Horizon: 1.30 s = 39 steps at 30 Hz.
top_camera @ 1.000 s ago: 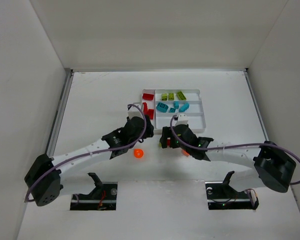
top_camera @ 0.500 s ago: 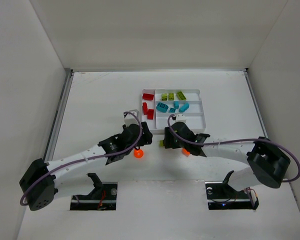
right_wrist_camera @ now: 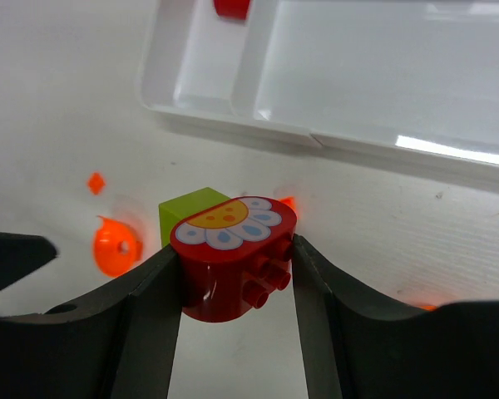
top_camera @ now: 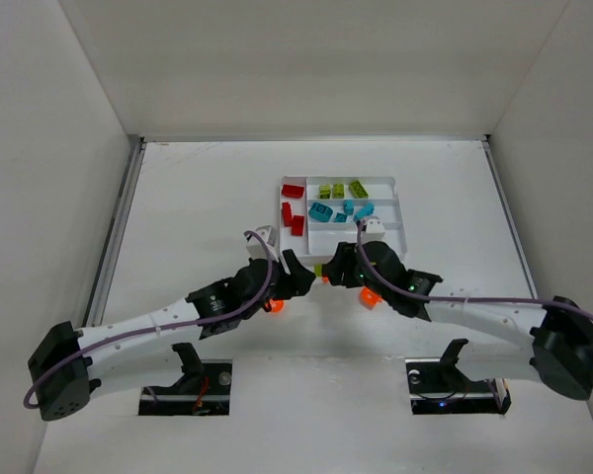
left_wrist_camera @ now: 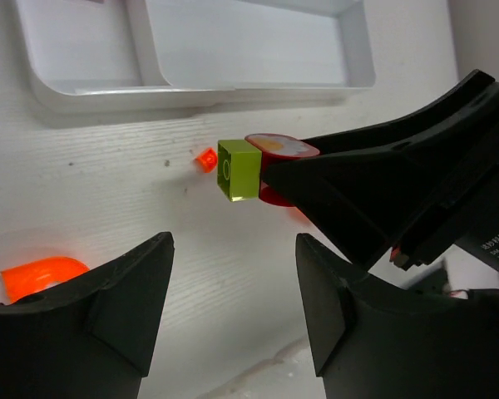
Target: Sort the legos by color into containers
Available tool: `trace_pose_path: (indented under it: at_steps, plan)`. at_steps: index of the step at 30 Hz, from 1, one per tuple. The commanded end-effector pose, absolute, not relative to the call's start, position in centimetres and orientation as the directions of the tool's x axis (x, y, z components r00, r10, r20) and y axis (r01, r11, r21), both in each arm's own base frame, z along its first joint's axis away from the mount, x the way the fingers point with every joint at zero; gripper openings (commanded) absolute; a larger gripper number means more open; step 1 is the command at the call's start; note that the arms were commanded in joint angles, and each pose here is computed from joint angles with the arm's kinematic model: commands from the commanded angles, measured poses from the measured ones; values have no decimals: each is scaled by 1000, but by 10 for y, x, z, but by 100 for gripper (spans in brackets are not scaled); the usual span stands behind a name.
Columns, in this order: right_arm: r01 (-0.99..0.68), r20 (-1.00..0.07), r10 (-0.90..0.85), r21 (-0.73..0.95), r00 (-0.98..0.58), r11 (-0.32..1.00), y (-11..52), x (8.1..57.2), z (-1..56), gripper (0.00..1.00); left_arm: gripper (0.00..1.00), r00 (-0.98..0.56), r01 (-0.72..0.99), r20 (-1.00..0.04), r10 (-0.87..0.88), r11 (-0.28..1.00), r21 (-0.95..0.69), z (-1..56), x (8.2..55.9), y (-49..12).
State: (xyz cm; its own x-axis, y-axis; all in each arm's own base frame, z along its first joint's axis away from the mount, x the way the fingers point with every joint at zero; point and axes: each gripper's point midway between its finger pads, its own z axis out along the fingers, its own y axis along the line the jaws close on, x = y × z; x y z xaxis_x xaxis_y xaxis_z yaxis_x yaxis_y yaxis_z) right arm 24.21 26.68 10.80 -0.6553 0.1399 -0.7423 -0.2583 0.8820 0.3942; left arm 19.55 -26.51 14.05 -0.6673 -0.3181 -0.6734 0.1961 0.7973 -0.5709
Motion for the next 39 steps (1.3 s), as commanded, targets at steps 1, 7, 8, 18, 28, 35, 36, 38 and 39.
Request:
trace_pose_path:
  at_steps: [1,7,8,18,28,35,36,38,39]
  plan:
    - [-306,-778,308,529,-547,792,276,246,155,31,58,-650,155,-595,-473,684,-713,168,195,-272]
    - [-341,-734,394,631,-554,697,279,237,175,31,58,-630,151,-533,-565,584,-798,185,201,-276]
    - [-342,-732,399,636,-553,692,279,237,177,31,58,-635,154,-531,-562,581,-799,185,201,-278]
    - [-373,-705,433,683,-561,628,282,230,188,31,50,-649,151,-537,-539,601,-785,172,211,-292]
    - [-379,-629,471,764,-619,523,281,224,192,31,53,-621,182,-520,-586,537,-824,180,216,-297]
    - [-386,-548,532,835,-646,392,272,224,215,31,57,-619,211,-479,-623,456,-865,198,211,-293]
    - [-387,-544,537,838,-645,384,271,224,217,31,57,-619,212,-475,-626,449,-868,200,211,-292]
    - [-391,-531,545,847,-649,359,271,223,222,31,57,-624,212,-460,-632,430,-878,203,210,-291]
    - [-395,-526,544,850,-653,348,272,222,224,31,57,-628,210,-452,-634,421,-882,204,210,-292]
